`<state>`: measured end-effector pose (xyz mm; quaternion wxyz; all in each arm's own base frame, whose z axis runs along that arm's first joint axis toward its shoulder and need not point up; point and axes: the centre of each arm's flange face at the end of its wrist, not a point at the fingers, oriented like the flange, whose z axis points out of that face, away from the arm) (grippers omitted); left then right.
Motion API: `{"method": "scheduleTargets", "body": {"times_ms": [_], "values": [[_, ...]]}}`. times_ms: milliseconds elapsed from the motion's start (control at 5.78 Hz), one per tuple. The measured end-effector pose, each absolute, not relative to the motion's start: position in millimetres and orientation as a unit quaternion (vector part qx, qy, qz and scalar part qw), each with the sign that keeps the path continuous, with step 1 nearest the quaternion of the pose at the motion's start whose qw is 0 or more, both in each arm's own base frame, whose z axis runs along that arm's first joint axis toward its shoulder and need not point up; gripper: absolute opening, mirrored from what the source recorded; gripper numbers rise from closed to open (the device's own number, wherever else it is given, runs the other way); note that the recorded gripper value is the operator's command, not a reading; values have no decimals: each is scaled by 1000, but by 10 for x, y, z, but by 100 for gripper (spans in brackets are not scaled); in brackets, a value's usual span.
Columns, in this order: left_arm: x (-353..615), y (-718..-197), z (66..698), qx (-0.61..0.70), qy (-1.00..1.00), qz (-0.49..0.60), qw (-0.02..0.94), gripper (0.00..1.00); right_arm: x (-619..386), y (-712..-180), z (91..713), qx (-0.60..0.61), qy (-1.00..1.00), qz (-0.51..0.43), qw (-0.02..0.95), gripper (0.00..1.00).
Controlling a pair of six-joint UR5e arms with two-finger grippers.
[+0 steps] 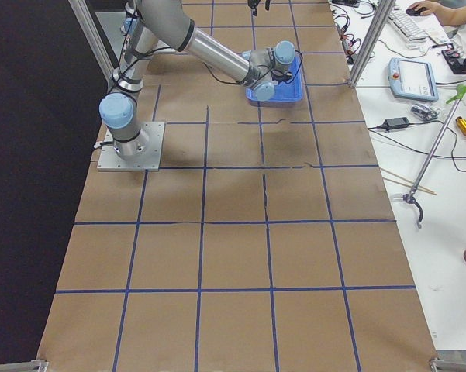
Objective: Assemble white blocks and place on blue tray
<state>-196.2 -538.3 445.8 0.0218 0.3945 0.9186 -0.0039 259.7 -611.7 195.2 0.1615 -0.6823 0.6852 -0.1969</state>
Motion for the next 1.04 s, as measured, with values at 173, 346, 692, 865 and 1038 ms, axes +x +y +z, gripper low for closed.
{"method": "scheduleTargets", "body": {"times_ms": [173, 346, 692, 865, 1038], "values": [[-1872, -5233, 4764, 281, 959, -25, 20, 75, 2663, -6034, 1892, -674, 693, -201, 160, 29], [-1786, -5149, 4974, 158, 986, -45, 19, 83, 2686, -6000, 1849, -664, 701, -204, 158, 29], [-1419, -5202, 5152, 9, 998, -68, 11, 100, 2755, -5974, 1793, -660, 706, -203, 160, 29], [-1288, -5244, 5140, -15, 997, -74, 7, 100, 2784, -5972, 1756, -660, 705, -202, 160, 29], [-1248, -5271, 5155, -22, 996, -84, 4, 100, 2828, -5964, 1711, -662, 703, -203, 160, 29]]}}
